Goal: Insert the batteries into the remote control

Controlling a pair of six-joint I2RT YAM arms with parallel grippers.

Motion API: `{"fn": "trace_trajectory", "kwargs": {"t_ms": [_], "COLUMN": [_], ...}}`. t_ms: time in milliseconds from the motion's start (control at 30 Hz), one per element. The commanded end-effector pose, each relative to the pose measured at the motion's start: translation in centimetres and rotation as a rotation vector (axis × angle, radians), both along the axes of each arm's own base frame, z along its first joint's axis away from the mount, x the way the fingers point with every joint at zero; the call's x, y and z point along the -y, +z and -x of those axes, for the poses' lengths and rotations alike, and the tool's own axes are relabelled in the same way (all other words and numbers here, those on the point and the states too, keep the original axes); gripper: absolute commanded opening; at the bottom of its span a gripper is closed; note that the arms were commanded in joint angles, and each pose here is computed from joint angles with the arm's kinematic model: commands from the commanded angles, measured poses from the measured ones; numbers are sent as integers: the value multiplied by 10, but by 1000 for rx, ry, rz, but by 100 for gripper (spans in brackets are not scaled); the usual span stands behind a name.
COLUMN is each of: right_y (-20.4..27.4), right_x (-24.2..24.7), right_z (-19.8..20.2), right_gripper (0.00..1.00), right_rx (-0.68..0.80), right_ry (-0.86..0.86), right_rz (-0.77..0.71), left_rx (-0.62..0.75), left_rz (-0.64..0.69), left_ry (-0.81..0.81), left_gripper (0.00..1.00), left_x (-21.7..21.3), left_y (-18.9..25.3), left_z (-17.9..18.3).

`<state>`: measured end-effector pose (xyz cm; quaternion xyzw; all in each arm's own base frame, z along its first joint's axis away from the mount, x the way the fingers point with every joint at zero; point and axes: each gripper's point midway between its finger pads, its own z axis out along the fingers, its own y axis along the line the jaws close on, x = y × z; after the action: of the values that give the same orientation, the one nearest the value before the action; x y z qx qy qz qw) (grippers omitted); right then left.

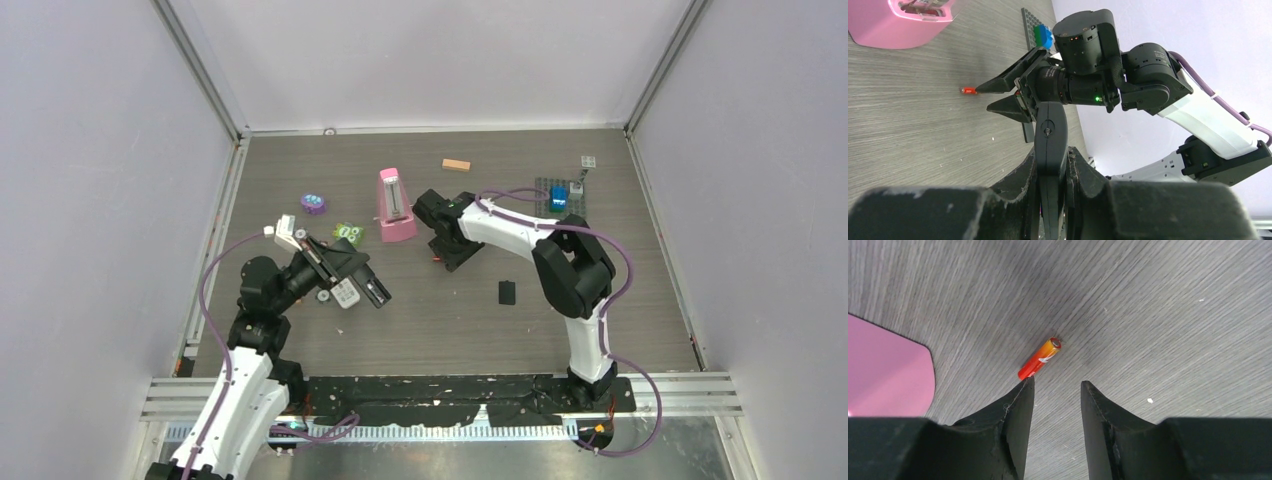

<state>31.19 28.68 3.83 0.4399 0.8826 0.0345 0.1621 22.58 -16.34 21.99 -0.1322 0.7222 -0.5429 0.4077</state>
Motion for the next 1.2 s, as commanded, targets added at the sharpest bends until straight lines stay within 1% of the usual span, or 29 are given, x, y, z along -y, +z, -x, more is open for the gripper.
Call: {"fn": "trace_trajectory", "kwargs": {"t_ms": [0, 167, 400, 467, 500, 533, 633, 733, 767, 900, 933, 967, 1000, 1033, 1067, 1100, 1133, 1167], "right_y": [6, -4, -17, -20, -22, -23, -22, -18, -17, 3, 15, 19, 34, 42, 60, 71, 92, 109], "right_x": [4, -2, -6, -6, -6, -7, -8, -7, -8, -20, -22, -21, -26, -33, -40, -48, -53, -58], "right_z": [-9, -23, -23, -22, -22, -22, -21, -23, -23, -31, -33, -31, -30, -25, -26, -17, -14, -4], "right_gripper": [44, 44, 41, 38, 32, 30, 17, 8, 6, 5, 5, 5, 5, 5, 5, 5, 5, 5], "right_rx": [28, 24, -21, -31, -37, -42, -48, -27, -14, 154, 229, 257, 329, 357, 434, 454, 519, 542], "right_ry": [-70, -37, -37, -23, -9, -1, 56, 109, 167, 381, 411, 468, 502, 595, 634, 718, 781, 833], "right_rz": [28, 17, 16, 23, 29, 29, 42, 49, 49, -24, -63, -63, -113, -154, -212, -268, -297, -350], "left_rx": [78, 108, 103, 101, 100, 96, 88, 84, 83, 73, 68, 61, 53, 45, 39, 35, 34, 39], "left_rz": [14, 21, 18, 16, 15, 15, 15, 13, 14, 14, 18, 24, 34, 52, 76, 99, 122, 138], "left_ry": [-31, -69, -71, -73, -71, -72, -73, -73, -78, -125, -139, -163, -187, -212, -226, -235, -245, -257], "left_gripper": [0, 0, 0, 0, 0, 0, 0, 0, 0, 0, 0, 0, 0, 0, 0, 0, 0, 0], "left_x": [2, 5, 5, 6, 5, 5, 5, 5, 6, 10, 11, 14, 16, 19, 21, 22, 24, 27], "left_y": [20, 27, 24, 24, 23, 22, 20, 18, 17, 11, 10, 8, 7, 7, 8, 10, 12, 15], "left_z": [2, 6, 4, 4, 3, 3, 2, 2, 3, 8, 9, 12, 15, 18, 19, 19, 20, 21]}}
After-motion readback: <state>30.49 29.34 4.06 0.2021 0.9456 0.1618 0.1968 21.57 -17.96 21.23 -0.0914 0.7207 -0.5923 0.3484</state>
